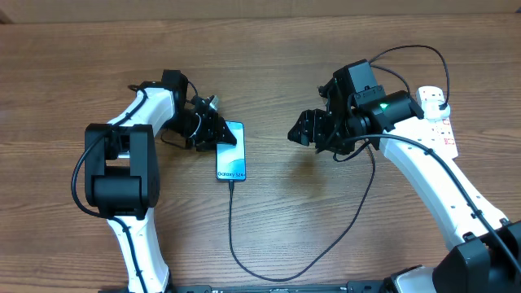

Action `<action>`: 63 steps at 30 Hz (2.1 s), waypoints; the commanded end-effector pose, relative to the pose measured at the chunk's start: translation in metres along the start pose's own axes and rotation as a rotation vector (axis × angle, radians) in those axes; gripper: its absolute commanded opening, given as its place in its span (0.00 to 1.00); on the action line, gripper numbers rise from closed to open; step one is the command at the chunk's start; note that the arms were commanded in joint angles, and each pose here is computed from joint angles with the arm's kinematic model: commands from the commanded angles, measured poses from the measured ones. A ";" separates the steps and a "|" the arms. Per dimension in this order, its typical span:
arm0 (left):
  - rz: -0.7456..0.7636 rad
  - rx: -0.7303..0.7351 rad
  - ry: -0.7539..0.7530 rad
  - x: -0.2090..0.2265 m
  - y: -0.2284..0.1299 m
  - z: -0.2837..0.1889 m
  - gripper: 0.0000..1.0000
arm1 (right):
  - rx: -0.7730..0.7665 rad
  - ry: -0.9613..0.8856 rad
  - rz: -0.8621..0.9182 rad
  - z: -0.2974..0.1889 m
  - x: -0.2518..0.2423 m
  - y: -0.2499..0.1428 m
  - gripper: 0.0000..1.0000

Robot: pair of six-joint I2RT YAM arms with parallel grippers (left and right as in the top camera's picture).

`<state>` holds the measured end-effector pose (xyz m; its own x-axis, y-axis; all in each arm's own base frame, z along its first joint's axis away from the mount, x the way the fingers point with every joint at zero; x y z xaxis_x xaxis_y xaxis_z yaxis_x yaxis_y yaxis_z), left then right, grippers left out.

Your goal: Plug charger to phone and switch on socket

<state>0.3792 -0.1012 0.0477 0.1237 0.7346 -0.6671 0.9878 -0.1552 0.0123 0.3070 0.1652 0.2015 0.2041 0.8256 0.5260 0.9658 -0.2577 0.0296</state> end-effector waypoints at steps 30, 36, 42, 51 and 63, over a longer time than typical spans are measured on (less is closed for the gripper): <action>0.072 -0.277 0.532 -0.078 0.039 -0.172 0.52 | -0.149 0.005 0.096 -0.052 -0.035 0.030 0.54; 0.163 -0.456 0.539 -0.135 0.026 -0.233 1.00 | -0.299 0.021 0.228 -0.101 -0.080 0.057 0.12; 0.197 -0.522 0.541 -0.154 0.012 -0.253 1.00 | -0.464 0.118 0.388 -0.148 -0.137 0.089 0.04; 0.194 -0.518 0.545 -0.153 0.013 -0.252 1.00 | -0.610 0.216 0.622 -0.185 -0.232 0.107 0.04; 0.194 -0.518 0.545 -0.153 0.013 -0.252 1.00 | -0.679 0.291 0.820 -0.161 -0.327 0.114 0.04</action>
<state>0.3947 -0.0518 0.3395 0.1926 0.9656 -0.1748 0.8450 -0.0726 0.5298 0.3237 -0.2105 0.1808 0.6098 0.1928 0.7687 0.2563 -0.9658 0.0389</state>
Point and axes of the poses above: each gripper's point midway between its finger pads, its own z axis out along the fingers, its own x axis along the line the jaws close on, y = z × x, the point moved 5 cm from there along -z, back along the fingers, and after that the axes turned 11 degrees about z, right-handed, at the moved point
